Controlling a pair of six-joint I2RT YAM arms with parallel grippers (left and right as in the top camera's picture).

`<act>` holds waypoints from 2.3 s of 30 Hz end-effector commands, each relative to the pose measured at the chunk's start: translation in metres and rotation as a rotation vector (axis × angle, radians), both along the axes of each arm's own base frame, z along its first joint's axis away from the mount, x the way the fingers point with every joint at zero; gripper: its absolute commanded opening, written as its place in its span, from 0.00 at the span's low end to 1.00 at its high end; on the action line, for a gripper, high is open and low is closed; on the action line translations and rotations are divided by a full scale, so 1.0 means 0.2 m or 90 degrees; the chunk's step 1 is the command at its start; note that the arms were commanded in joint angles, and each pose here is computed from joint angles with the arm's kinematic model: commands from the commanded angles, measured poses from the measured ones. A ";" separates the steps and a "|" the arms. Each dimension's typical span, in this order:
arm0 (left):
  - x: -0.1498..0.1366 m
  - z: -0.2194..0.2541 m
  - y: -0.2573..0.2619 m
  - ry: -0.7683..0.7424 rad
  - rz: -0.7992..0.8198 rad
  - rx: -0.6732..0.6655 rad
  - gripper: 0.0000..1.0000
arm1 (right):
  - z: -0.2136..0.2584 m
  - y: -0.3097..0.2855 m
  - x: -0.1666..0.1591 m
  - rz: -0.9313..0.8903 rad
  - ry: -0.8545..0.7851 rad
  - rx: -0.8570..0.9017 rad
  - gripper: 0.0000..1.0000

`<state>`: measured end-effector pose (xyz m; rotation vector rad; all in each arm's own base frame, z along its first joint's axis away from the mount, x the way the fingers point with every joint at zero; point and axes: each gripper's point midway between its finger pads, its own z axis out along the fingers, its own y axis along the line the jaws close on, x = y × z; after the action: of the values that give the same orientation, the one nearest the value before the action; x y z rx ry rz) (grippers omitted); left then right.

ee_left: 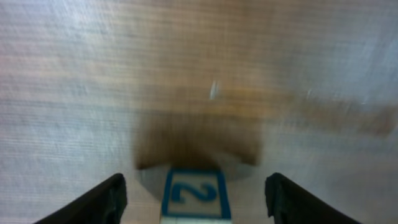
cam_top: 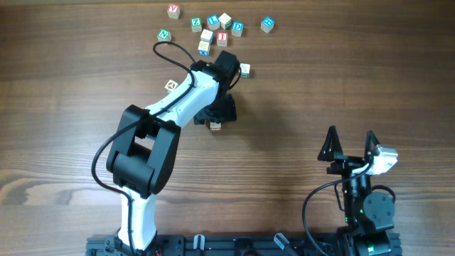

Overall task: Form a tower
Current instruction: 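Carry the '2' block with the left gripper and set it down in open space, then grasp the white soccer-ball '0' block with the left gripper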

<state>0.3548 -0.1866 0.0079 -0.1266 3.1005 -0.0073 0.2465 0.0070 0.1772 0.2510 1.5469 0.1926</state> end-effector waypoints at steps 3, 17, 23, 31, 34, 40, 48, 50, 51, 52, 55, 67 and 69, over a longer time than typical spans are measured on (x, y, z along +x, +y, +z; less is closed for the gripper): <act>0.23 0.02 0.10 -0.105 0.040 0.009 0.71 | 0.01 -0.01 0.00 -0.009 -0.005 -0.010 1.00; 0.62 0.26 0.57 -0.201 0.260 -0.028 0.74 | 0.01 -0.01 0.00 -0.009 -0.005 -0.010 1.00; 0.56 0.12 0.59 -0.156 0.278 -0.005 0.70 | 0.01 -0.01 0.00 -0.009 -0.005 -0.010 1.00; 0.46 0.02 0.63 -0.109 0.295 0.019 0.58 | 0.01 -0.01 0.00 -0.009 -0.005 -0.010 1.00; 0.44 -0.01 0.65 -0.109 0.295 0.027 0.57 | 0.01 -0.01 0.00 -0.009 -0.005 -0.010 1.00; 0.50 0.00 0.68 -0.148 0.299 0.044 0.45 | 0.01 -0.01 0.00 -0.009 -0.005 -0.010 1.00; 0.42 -0.02 0.58 -0.090 0.209 -0.002 0.33 | 0.01 -0.01 0.00 -0.009 -0.005 -0.010 1.00; 0.40 -0.02 0.59 -0.078 0.178 0.005 0.33 | 0.01 -0.01 0.00 -0.009 -0.005 -0.010 1.00; 0.38 -0.02 0.59 -0.070 0.158 0.009 0.33 | 0.01 -0.01 0.00 -0.009 -0.005 -0.010 1.00; 0.37 -0.03 0.59 -0.060 0.146 0.014 0.36 | 0.01 -0.01 0.00 -0.009 -0.005 -0.010 1.00; 0.31 -0.03 0.59 -0.029 0.128 0.014 0.39 | 0.01 -0.01 0.00 -0.009 -0.005 -0.010 1.00; 0.39 -0.02 0.63 -0.070 0.110 0.012 0.47 | 0.01 -0.01 0.00 -0.009 -0.005 -0.010 1.00; 0.40 -0.02 0.64 -0.074 0.111 0.020 0.45 | 0.01 -0.01 0.00 -0.009 -0.005 -0.010 1.00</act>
<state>0.4355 -0.0642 0.0098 -0.3905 2.9525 0.0106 0.2465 0.0069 0.1773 0.2513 1.5464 0.1924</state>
